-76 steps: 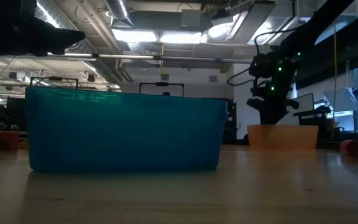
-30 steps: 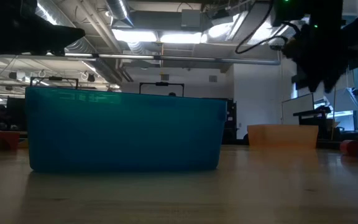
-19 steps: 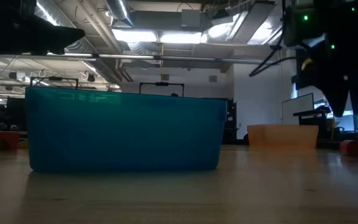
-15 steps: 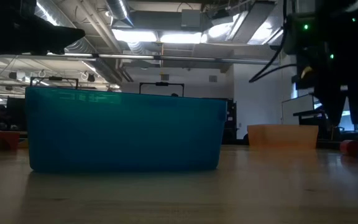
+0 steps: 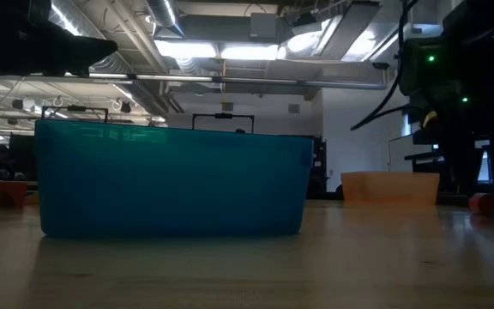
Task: Sort blocks by size
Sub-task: Put the red cylindrical block into the orange bin
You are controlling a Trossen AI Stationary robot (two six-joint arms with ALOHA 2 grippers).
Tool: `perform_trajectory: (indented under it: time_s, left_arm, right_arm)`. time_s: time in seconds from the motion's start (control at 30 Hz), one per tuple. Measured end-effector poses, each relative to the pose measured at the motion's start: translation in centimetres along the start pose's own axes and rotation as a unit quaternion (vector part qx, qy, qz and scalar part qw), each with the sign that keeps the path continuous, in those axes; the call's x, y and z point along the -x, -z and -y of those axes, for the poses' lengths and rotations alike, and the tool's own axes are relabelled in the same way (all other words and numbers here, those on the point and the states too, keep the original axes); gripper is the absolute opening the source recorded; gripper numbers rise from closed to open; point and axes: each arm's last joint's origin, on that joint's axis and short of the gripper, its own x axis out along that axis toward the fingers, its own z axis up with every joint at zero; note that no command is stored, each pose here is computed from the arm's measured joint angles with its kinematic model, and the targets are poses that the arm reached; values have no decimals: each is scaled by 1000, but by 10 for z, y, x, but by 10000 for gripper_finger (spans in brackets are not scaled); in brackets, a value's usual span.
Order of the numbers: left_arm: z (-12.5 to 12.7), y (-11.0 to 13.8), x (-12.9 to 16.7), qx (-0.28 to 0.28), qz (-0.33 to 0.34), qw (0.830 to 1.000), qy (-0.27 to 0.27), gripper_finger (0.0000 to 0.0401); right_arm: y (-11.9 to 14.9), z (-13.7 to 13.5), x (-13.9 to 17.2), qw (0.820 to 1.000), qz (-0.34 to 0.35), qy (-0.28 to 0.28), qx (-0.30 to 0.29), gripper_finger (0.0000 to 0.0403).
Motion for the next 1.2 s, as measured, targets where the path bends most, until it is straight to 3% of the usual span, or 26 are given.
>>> perform_trajectory:
  time_s: [0.6, 0.7, 0.93, 1.2]
  left_arm:
    - [0, 0, 0, 3, -1, 1000, 0, 5]
    - [0, 0, 0, 3, -1, 1000, 0, 5]
    - [0, 0, 0, 3, -1, 1000, 0, 5]
    - [0, 0, 0, 3, -1, 1000, 0, 5]
  right_arm:
    - [4, 6, -28, 1000, 19, -25, -5, 246]
    - [4, 6, -28, 999, 23, -26, 8, 227]
    - [3, 4, -28, 998, 29, -31, 36, 138]
    - [2, 4, -28, 995, 52, -24, 86, 138]
